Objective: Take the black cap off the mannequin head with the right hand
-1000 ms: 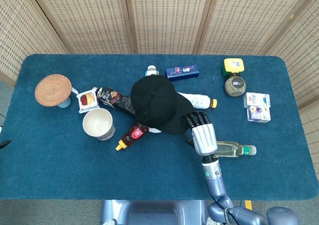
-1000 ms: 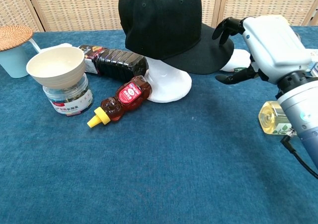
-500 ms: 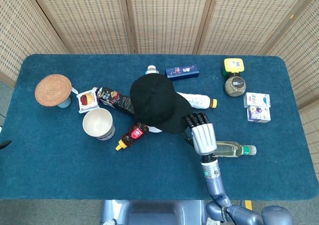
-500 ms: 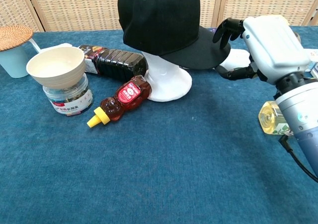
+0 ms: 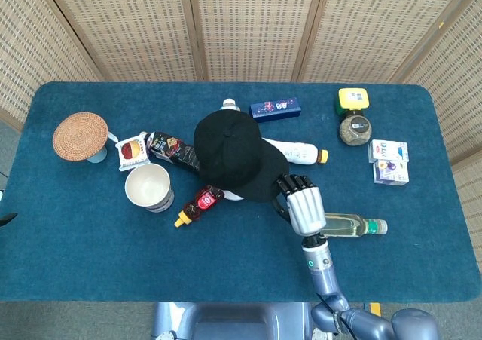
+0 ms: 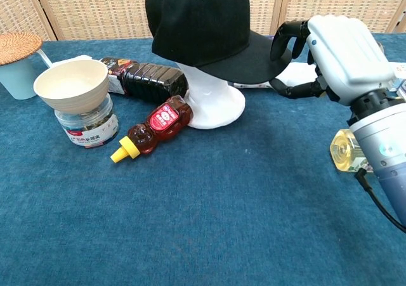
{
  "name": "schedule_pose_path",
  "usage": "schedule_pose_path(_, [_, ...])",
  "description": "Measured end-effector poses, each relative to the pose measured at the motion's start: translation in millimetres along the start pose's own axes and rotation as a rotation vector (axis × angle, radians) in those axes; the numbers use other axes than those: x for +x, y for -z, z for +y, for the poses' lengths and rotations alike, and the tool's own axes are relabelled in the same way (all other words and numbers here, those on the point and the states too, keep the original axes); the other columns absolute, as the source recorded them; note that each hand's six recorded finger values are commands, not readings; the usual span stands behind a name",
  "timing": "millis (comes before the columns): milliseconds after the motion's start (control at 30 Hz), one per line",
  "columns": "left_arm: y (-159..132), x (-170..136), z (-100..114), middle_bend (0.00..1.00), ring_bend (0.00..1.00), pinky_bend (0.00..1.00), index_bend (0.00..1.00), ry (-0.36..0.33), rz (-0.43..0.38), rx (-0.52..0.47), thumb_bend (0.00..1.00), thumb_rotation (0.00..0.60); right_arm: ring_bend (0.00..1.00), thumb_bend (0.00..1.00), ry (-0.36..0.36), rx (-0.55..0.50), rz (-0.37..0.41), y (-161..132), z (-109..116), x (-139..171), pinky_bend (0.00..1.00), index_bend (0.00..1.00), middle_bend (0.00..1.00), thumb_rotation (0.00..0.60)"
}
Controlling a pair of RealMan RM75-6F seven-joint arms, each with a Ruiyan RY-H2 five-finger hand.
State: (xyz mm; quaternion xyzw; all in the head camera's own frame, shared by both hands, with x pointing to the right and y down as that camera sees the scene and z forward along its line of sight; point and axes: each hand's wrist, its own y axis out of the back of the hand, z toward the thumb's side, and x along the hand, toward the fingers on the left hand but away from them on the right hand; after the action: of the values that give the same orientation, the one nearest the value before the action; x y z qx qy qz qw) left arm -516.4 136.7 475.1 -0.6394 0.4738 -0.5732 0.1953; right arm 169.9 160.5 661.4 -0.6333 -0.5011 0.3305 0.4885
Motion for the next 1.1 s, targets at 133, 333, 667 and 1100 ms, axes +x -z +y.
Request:
schedule_pose_path(133, [1,0,0,0.00,0.00,0.14,0.07,0.001,0.003,-0.002,0.10,0.600,0.58,0.60,0.016,-0.002,0.022,-2,1,-2,0.67,0.57,0.62,0.600])
schedule_pose_path(333, [1,0,-1,0.00,0.00,0.14,0.07,0.004,0.001,-0.003,0.10,0.600,0.62,0.68,0.041,0.003,0.060,-6,6,-8,0.73,0.60,0.64,0.600])
schedule_pose_path(667, [3,0,0,0.00,0.00,0.14,0.07,0.004,0.004,-0.005,0.09,0.600,0.66,0.74,0.075,0.013,0.103,-6,15,-14,0.77,0.62,0.67,0.600])
schedule_pose_path(1100, [1,-1,1,0.00,0.00,0.14,0.07,0.001,0.001,-0.004,0.09,0.600,0.67,0.79,0.125,-0.002,0.150,-16,34,-34,0.78,0.62,0.68,0.600])
